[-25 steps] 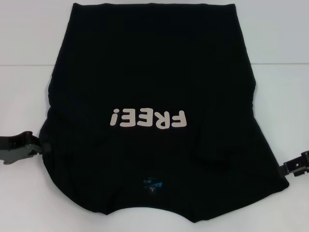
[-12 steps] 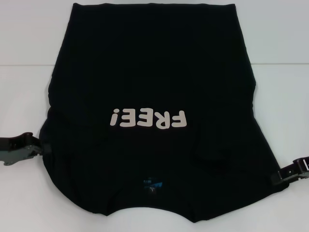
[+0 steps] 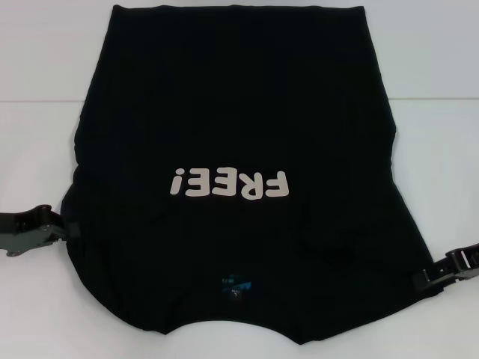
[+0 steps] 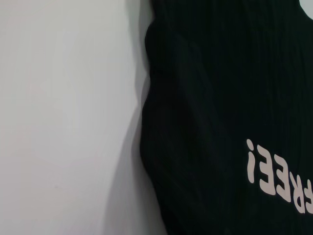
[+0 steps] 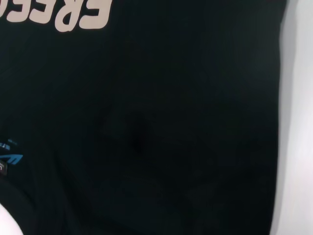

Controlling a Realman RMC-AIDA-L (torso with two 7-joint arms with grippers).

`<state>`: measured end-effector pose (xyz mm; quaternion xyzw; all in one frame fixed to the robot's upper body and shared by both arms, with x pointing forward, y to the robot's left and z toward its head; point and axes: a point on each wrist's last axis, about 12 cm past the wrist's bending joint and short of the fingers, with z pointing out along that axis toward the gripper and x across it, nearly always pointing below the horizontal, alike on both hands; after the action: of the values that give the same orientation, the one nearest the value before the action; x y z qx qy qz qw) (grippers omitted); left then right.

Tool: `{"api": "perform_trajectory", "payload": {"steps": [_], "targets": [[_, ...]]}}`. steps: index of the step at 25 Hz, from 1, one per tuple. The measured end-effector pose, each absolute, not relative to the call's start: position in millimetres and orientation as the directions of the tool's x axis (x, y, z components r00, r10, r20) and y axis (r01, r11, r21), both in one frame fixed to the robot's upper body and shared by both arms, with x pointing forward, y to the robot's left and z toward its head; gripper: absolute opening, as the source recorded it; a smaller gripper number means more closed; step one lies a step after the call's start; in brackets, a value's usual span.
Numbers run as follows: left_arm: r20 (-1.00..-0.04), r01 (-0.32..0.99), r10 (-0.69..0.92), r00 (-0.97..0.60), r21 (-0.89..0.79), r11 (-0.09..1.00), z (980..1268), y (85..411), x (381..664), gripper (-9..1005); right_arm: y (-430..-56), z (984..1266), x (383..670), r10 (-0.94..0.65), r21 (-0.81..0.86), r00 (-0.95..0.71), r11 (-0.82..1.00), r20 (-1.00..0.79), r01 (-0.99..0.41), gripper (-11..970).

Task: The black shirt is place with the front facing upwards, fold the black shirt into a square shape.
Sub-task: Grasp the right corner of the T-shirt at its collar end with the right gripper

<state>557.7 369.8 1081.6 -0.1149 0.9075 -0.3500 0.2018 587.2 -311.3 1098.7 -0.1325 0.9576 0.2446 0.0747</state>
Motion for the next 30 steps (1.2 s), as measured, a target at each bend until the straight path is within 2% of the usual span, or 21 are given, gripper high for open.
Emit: {"api": "perform_trajectory", "payload": {"steps": [12,28,30], "targets": [[-0.291,-0.063,-0.352,-0.889,-0.686,0.725,1083,369,559,17,-281,1101,597,-0.259,0.464,-0.938,0.818,-0.232,-0.341,566],[-0.29,-0.059,-0.349,-0.891,-0.689,0.722,1082,368,559,17,-278,1101,596,-0.241,0.488,-0.943,0.81,-0.23,-0.326,509],[-0.287,-0.06,-0.349,-0.892,-0.69,0.721,1082,368,557,17,-280,1101,596,-0.232,0.495,-0.945,0.807,-0.232,-0.32,293]]}}
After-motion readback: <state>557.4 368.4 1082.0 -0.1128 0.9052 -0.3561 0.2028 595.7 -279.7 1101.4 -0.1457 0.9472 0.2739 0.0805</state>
